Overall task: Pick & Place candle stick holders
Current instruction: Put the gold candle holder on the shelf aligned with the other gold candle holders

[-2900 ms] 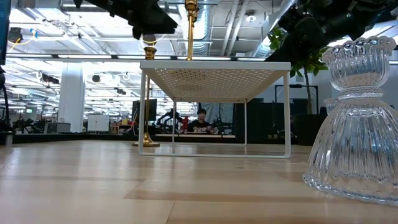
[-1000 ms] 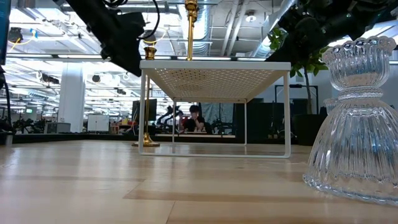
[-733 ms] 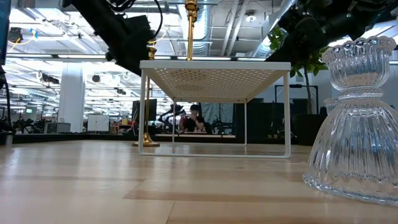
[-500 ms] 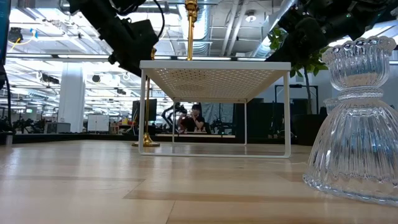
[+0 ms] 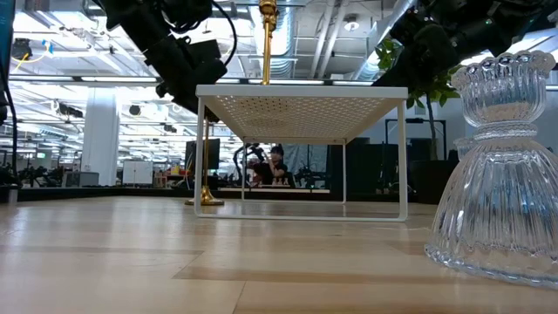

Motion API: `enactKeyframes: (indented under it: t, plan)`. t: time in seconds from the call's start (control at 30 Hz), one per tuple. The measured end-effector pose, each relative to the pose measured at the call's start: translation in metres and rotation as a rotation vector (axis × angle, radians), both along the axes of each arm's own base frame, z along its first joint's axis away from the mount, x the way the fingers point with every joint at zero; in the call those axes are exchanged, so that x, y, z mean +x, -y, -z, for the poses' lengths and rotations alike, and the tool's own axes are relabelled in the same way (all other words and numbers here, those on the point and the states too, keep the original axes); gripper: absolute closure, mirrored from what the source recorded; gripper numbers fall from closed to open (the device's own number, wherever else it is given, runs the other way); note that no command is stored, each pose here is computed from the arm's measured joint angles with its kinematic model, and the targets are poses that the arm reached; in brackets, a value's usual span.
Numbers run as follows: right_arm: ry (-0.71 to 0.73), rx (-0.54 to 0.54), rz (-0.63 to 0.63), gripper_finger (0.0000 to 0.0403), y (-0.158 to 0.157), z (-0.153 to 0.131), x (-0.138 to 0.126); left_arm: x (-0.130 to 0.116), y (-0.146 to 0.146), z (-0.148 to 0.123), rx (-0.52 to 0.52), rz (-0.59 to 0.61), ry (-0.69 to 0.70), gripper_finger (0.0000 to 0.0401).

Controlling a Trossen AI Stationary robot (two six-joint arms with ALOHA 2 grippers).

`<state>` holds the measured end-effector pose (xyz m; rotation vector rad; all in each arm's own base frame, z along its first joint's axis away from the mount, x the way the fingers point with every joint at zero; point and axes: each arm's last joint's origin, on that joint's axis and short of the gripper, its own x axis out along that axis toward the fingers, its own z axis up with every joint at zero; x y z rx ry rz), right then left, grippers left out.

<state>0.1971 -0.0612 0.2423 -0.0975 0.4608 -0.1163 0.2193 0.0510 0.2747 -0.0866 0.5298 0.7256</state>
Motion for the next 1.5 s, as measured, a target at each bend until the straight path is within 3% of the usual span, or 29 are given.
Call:
enactKeyframes:
  t: [0.17,0.43,0.77,0.9,1.27,1.5]
  plan:
    - [0.000,0.000,0.000,0.0403,0.000,0.000,0.000,0.000,0.000,-0.001,0.024,0.016,-0.012,0.0386]
    - [-0.001,0.000,0.000,0.0403,0.000,0.000,0.000,-0.013,0.004,-0.013,0.071,0.056,-0.004,0.0388]
    - [0.000,0.000,0.000,0.0403,0.000,0.000,0.000,-0.075,0.013,-0.060,0.050,0.023,0.123,0.0388]
    - [0.001,0.000,0.001,0.0403,0.000,0.000,0.000,-0.086,0.015,-0.088,0.077,0.031,0.175,0.0388]
    - [0.000,0.000,0.000,0.0403,0.000,0.000,0.000,-0.063,0.003,-0.163,0.222,0.042,0.200,0.0388]
    - [0.000,0.000,0.000,0.0403,0.000,0.000,0.000,-0.030,-0.025,-0.182,0.157,0.137,0.211,0.0388]
